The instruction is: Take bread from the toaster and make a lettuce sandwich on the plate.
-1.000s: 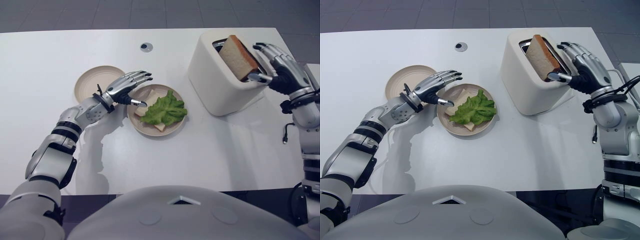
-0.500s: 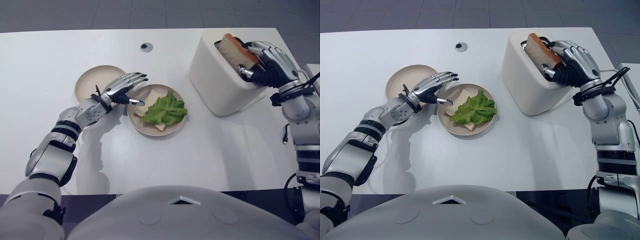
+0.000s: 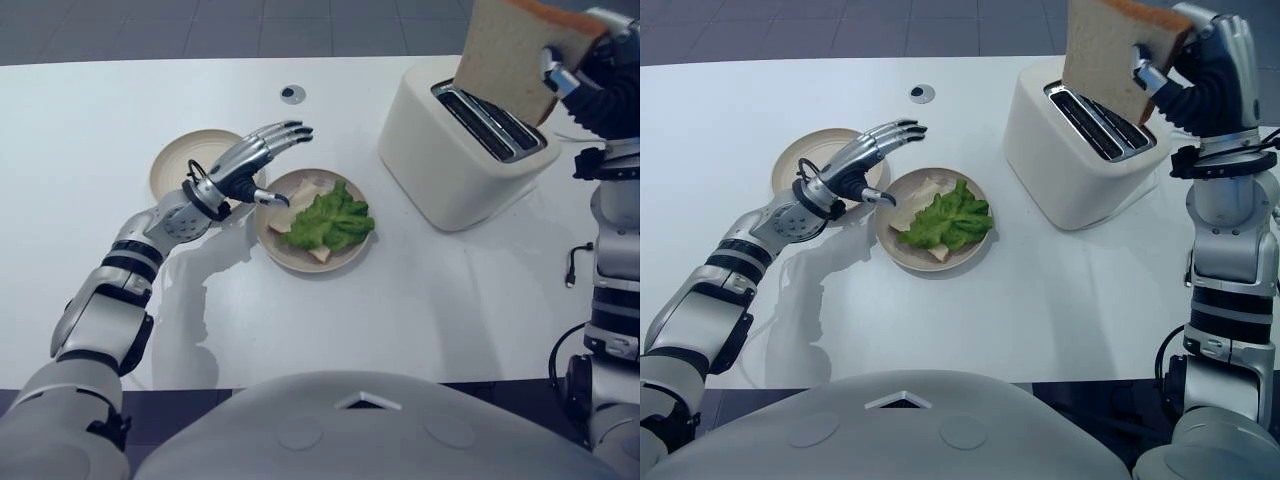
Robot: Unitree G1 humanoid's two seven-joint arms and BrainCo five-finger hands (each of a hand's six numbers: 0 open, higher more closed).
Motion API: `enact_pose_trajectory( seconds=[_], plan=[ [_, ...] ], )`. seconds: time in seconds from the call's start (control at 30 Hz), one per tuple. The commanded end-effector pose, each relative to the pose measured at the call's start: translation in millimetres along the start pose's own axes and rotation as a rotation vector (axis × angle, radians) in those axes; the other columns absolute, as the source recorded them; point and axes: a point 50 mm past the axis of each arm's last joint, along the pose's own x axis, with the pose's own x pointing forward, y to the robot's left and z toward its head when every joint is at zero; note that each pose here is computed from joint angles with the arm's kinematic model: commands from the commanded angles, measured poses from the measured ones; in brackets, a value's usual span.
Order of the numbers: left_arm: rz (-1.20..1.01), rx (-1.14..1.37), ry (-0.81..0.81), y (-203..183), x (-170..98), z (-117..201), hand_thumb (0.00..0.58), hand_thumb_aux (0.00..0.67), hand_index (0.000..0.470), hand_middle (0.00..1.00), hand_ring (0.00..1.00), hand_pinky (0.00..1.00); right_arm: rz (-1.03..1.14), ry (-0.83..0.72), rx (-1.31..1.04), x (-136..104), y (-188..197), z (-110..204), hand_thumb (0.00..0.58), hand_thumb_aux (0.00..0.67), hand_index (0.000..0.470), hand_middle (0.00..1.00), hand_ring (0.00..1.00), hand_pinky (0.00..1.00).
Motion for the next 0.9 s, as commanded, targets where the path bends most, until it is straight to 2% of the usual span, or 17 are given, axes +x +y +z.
enact_pose_trajectory(
  seconds=[0.03,0.17,0.3,0.5,0.7,0.9],
  plan=[
    [0.131,-0.093,-0.159,25.3,-7.7,24.7,0.0,0.0,0.0,0.0,0.0,0.0,-0.01,-0.071,0.243,0.1,0.3,18.3,0.58,0.67,0.47,1.0,1.0,1.0],
    [0.2,-0.16,-0.206,41.0,-13.6,33.2,0.0,0.0,0.0,0.0,0.0,0.0,0.103,-0.058,0.603,-9.5,16.4,31.2,0.58,0.67,0.47,1.0,1.0,1.0],
    [0.208,-0.189,-0.213,46.1,-14.1,35.0,0.0,0.0,0.0,0.0,0.0,0.0,0.341,0.03,0.775,-29.0,63.3,38.1,0.58,0.67,0.47,1.0,1.0,1.0],
    [0.192,-0.243,-0.244,46.6,-13.4,39.8,0.0,0.0,0.0,0.0,0.0,0.0,0.73,0.019,0.668,-45.5,115.0,53.1,0.58,0.67,0.47,1.0,1.0,1.0],
    [0.118,-0.278,-0.24,39.5,-11.1,39.4,0.0,0.0,0.0,0.0,0.0,0.0,0.936,-0.039,0.454,-39.0,146.6,57.9,0.58,0.67,0.47,1.0,1.0,1.0],
    [0.023,-0.286,-0.213,27.6,-10.0,37.3,0.0,0.0,0.0,0.0,0.0,0.0,1.066,-0.089,0.31,-24.6,162.5,58.0,0.58,0.67,0.47,1.0,1.0,1.0]
  ],
)
